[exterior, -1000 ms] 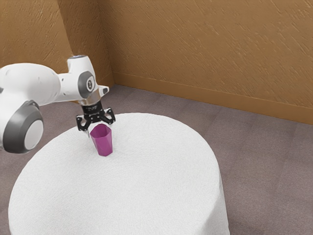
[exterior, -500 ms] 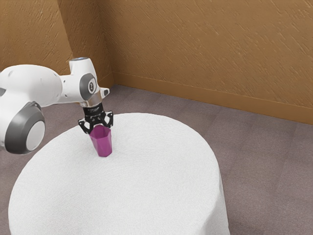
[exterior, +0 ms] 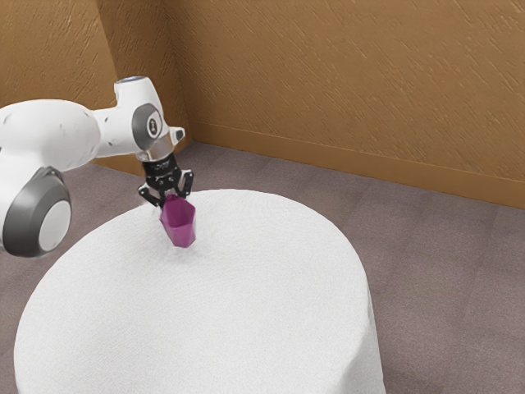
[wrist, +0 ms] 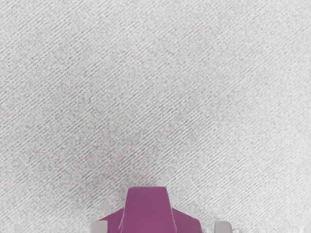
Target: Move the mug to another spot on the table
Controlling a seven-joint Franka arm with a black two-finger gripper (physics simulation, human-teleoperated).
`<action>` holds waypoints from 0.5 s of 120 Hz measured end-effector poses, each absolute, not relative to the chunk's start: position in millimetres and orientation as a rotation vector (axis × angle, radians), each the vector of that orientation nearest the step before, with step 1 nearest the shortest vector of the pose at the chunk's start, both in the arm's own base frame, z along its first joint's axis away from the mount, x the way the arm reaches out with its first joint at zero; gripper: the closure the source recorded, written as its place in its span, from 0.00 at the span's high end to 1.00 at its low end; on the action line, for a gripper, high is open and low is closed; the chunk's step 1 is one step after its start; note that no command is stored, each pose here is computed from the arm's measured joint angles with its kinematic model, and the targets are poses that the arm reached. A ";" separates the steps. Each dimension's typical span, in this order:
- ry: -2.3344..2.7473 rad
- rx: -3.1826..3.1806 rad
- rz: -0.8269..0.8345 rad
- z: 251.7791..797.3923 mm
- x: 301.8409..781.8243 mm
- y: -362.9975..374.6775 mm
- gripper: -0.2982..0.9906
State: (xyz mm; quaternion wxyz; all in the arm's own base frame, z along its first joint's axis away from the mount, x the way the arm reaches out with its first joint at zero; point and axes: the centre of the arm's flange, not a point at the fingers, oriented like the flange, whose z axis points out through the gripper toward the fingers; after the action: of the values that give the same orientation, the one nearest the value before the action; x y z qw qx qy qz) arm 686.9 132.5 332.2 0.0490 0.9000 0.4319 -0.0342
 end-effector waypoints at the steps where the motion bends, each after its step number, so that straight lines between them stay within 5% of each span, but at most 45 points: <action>1: 1.316 2.734 -0.106 332.9 686.9 131.9 0.31; 30: 1.264 2.512 -0.263 343.1 678.6 113.4 0.30; 60: 1.105 2.514 -0.684 333.3 640.2 75.2 0.28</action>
State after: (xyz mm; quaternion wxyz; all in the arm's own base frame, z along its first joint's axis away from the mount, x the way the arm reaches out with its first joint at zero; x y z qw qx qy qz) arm 640.2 75.2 333.3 0.1552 0.8776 0.3856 -0.2386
